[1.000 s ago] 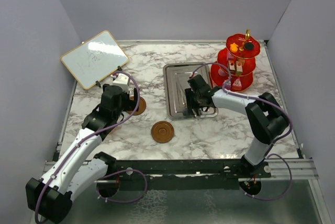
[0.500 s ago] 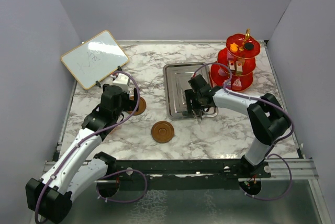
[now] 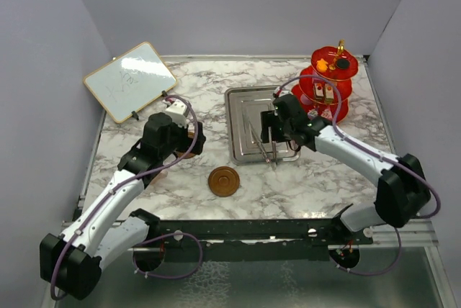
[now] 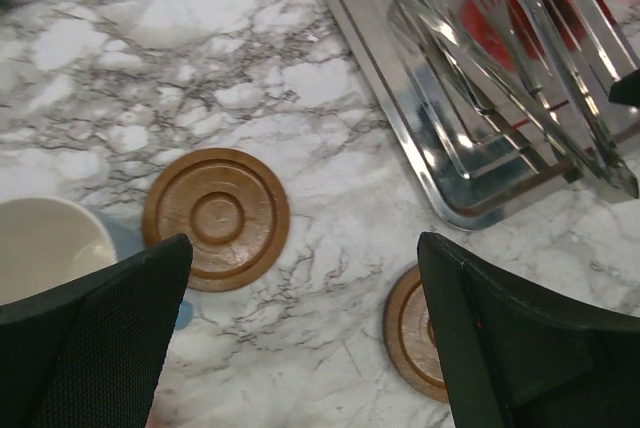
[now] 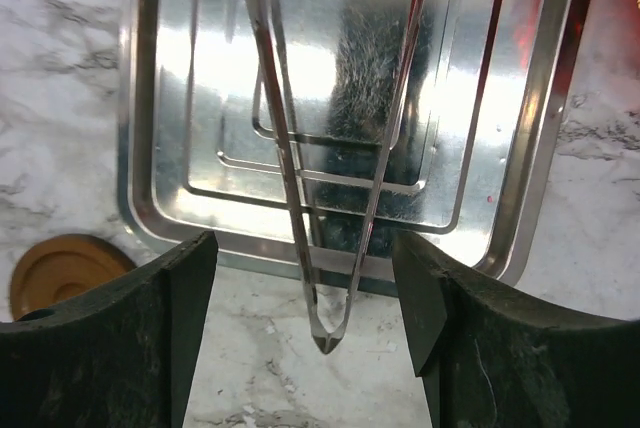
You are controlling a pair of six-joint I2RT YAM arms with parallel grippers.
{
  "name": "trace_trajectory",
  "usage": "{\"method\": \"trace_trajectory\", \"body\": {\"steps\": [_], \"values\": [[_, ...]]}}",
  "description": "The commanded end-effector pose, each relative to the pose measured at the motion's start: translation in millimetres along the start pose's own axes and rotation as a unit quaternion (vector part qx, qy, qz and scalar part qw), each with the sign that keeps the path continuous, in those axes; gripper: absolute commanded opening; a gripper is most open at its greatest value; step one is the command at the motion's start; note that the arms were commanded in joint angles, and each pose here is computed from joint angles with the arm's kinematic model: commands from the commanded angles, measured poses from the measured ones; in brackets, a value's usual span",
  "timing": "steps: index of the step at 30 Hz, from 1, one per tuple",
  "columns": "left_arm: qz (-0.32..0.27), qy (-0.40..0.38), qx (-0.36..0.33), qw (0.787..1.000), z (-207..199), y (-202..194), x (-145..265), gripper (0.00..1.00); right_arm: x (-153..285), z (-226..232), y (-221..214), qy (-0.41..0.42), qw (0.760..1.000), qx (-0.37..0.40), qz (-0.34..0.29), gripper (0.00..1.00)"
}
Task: Serve the afternoon tea
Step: Place the clamp on the tray, then move the tray at the center of the board.
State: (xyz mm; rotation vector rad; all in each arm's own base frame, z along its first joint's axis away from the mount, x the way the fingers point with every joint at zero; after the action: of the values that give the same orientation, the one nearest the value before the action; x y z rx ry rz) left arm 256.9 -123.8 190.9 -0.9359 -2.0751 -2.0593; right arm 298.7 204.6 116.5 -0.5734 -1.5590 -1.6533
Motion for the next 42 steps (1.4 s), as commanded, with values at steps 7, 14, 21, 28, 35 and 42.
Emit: {"method": "trace_trajectory", "body": {"steps": [7,14,21,28,35,42], "values": [[0.066,-0.076,0.072,0.992,-61,-2,-41,0.94,79,1,8,0.085,0.989,-0.036,-0.114,0.72],[0.11,-0.015,0.055,0.992,-85,-35,-78,0.89,105,8,-12,0.15,0.981,-0.034,-0.115,0.72],[0.124,0.023,0.065,0.99,-87,-55,-107,0.86,113,6,-36,0.173,0.979,-0.041,-0.096,0.72],[0.146,0.06,0.065,0.985,-82,-75,-124,0.82,111,-4,-49,0.159,0.983,-0.027,-0.093,0.72],[0.173,0.063,0.025,0.983,-85,-79,-141,0.74,114,-8,-50,0.145,0.985,-0.04,-0.081,0.72],[0.194,0.091,0.016,0.977,-80,-89,-151,0.64,110,-9,-51,0.143,0.985,-0.037,-0.085,0.72]]}}
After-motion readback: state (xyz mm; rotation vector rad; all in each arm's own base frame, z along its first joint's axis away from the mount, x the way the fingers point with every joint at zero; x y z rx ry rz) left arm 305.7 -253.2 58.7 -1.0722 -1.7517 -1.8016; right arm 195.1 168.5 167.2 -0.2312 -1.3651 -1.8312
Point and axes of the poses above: each gripper's point midway between its finger pads, its own x axis back along the fingers, its own z axis along the line the jaws close on, y = z × x, the point moved 2 cm from there along x, back along the fingers, and after that the axes turned 2 degrees about -x, right-handed, at the moved point
